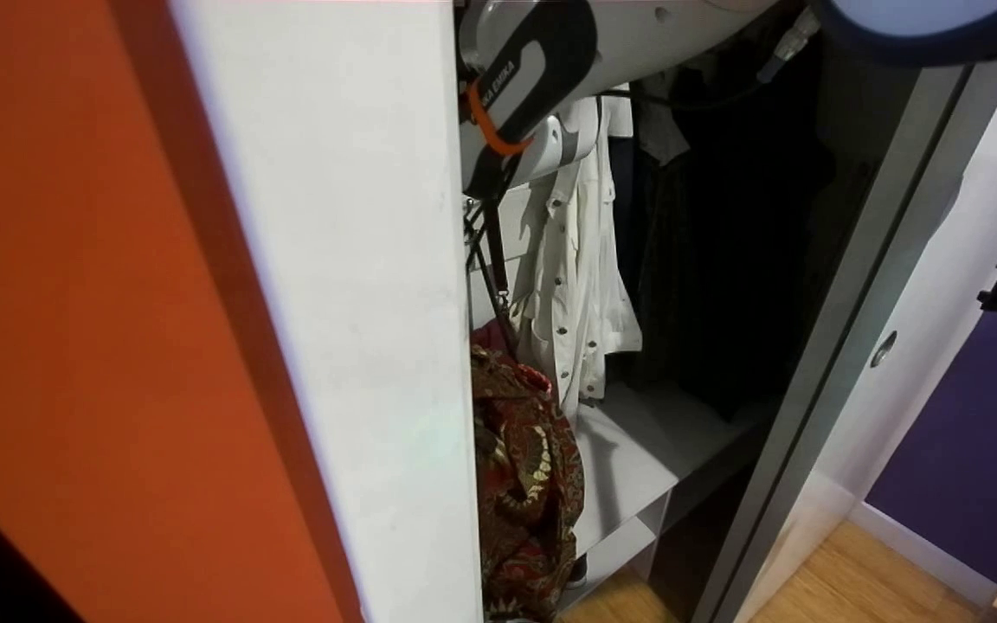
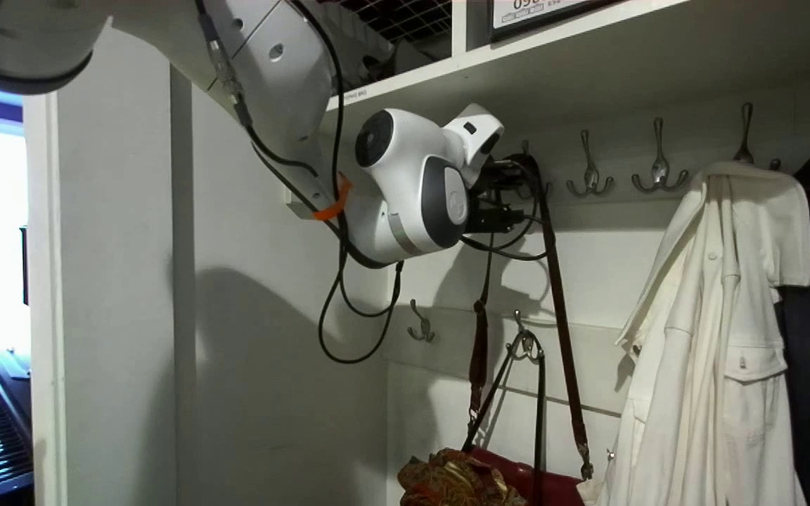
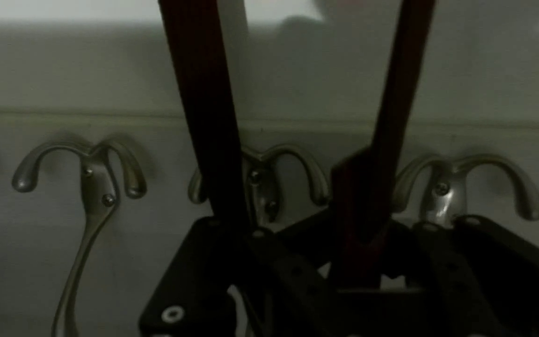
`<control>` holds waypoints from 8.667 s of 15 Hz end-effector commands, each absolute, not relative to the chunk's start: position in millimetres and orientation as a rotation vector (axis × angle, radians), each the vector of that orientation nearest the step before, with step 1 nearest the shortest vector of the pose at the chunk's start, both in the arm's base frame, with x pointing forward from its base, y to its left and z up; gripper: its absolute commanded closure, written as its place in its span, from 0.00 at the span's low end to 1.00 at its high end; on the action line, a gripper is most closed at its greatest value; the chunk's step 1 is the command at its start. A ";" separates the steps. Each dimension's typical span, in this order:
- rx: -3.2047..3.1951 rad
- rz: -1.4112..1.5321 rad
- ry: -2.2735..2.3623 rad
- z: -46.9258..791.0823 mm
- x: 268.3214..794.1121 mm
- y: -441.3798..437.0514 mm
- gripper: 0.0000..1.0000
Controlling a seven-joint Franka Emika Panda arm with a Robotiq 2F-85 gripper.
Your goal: Move the sling bag from the top hook to the bottom hook
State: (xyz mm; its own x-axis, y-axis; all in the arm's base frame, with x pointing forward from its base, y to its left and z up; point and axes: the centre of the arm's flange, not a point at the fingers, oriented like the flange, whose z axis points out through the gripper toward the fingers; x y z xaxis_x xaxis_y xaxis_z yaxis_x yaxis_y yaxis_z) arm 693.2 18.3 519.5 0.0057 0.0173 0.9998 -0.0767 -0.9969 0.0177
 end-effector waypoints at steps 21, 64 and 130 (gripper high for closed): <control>1.827 2.449 -0.148 533.1 661.8 -0.2 1.00; 2.054 2.390 -0.411 522.0 651.9 14.9 1.00; 2.041 2.469 -0.158 495.4 724.1 64.6 0.56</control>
